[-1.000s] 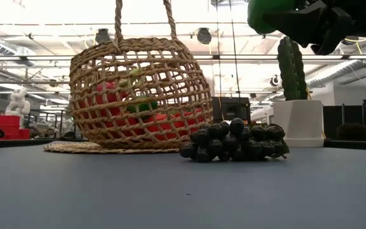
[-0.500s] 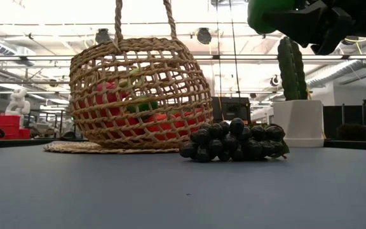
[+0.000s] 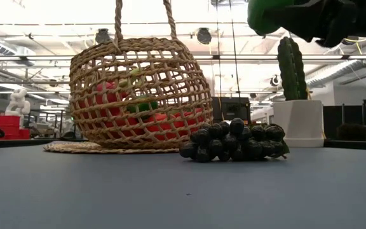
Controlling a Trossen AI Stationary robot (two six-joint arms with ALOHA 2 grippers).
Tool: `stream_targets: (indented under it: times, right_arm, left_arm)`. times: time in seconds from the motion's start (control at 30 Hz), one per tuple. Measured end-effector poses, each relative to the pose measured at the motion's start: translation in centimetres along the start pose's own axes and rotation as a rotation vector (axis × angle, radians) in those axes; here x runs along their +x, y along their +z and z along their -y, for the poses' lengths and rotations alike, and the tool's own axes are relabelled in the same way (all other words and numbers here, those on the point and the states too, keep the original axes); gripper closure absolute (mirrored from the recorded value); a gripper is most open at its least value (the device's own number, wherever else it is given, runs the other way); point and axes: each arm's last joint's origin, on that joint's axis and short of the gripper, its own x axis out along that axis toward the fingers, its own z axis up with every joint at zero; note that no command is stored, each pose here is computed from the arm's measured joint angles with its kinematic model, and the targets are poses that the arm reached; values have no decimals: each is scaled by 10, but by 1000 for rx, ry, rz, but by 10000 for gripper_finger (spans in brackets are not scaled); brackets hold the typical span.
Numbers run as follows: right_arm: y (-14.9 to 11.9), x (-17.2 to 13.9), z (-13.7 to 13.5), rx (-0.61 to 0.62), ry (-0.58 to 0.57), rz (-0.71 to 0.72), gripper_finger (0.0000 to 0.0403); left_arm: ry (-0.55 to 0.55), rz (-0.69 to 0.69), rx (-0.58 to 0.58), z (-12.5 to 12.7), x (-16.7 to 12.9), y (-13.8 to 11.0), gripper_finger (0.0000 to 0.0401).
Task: Build produce basket
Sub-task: Put the green lime into the basket
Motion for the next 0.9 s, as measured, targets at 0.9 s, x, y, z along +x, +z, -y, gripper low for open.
stream_targets:
  times: [0.9]
  right_arm:
    - [0, 0, 0, 924, 2, 1, 69]
  left_arm:
    - [0, 0, 0, 0, 0, 0, 162]
